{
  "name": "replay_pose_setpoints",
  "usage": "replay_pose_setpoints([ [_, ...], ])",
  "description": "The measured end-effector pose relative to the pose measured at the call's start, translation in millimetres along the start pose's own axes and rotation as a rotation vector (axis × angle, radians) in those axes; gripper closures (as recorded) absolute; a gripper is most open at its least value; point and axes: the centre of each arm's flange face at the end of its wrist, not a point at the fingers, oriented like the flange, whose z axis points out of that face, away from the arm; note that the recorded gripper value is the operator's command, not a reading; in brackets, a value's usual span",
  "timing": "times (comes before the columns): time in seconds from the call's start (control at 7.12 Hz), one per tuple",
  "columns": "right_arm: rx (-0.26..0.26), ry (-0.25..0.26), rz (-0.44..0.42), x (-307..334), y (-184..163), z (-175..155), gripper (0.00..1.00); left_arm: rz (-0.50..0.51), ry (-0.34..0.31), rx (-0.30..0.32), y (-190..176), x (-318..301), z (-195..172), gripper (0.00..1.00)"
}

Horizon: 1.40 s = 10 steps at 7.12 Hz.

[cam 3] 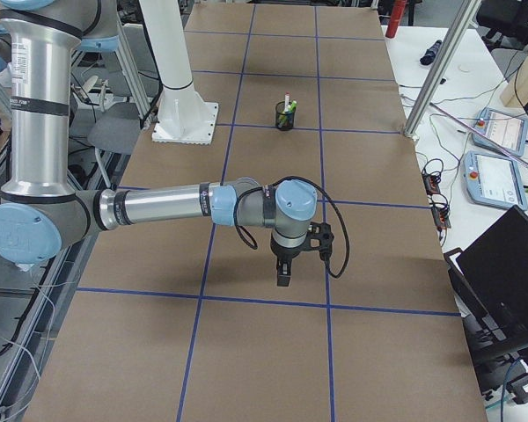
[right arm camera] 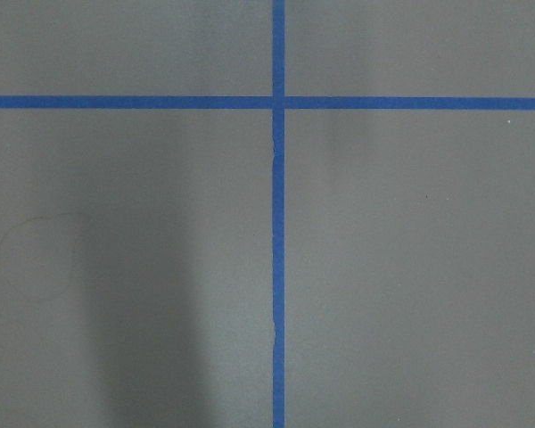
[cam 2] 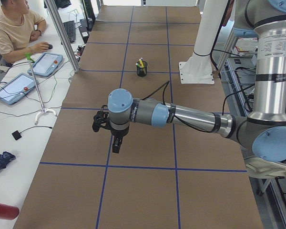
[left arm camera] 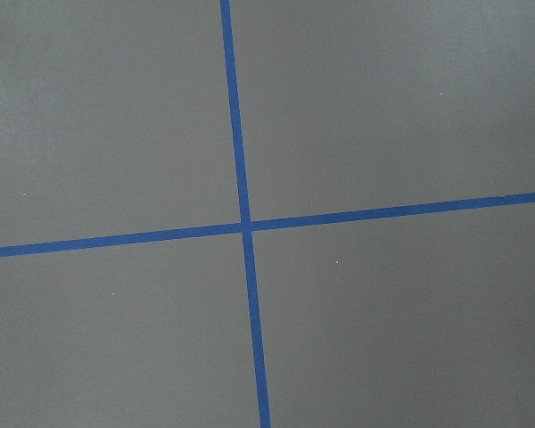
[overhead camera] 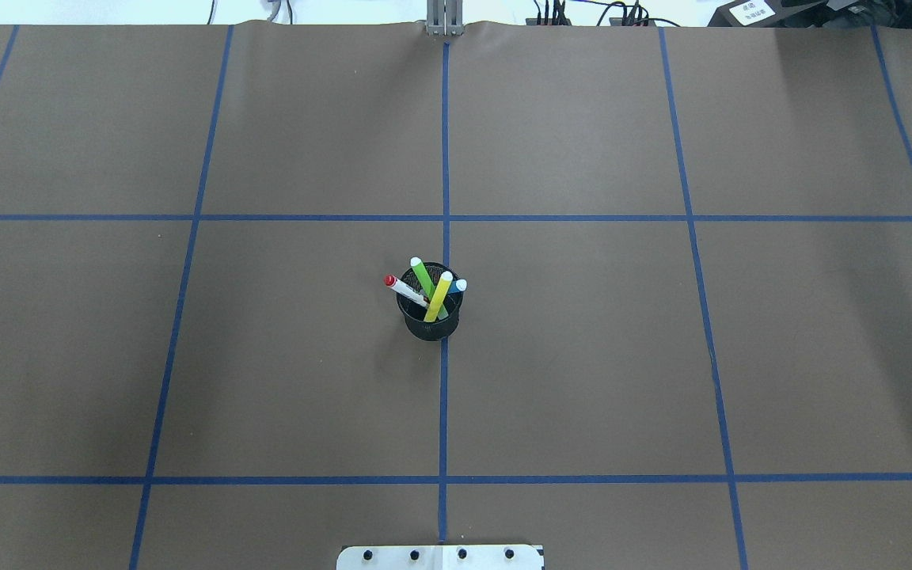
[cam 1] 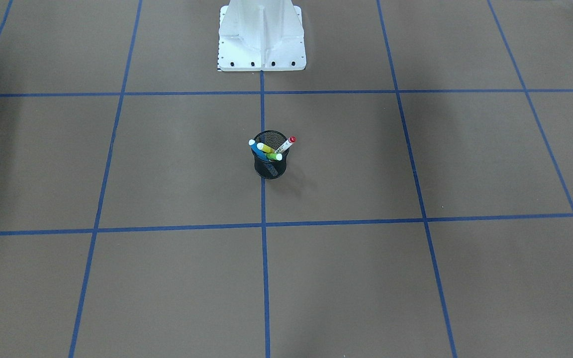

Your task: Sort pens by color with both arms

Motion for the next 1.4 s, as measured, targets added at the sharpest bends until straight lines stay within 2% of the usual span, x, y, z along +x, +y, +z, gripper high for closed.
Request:
replay_pose_setpoints([
  [0.56, 0.005, -0.001, -0.003, -2, -1, -2, 0.00, 0.029, 0.002, 0.025, -1, 15, -12, 0.00],
  [0.84, 0.027, -0.002, -0.017, -12, -13, -12, 0.00, 0.051, 0.005, 0.046, -6, 24, -21, 0.00],
  [0.98, 0.057, -0.004, -0.045, -27, -29, -26, 0.00, 0.091, 0.006, 0.085, -13, 35, -31, 0.00],
  [1.26, 0.136, -0.007, -0.124, -67, -65, -65, 0.00, 0.237, 0.009, 0.230, -28, 54, -49, 0.00],
  [1.4, 0.162, -0.008, -0.156, -84, -80, -78, 0.00, 0.271, 0.016, 0.269, -31, 61, -55, 0.00],
])
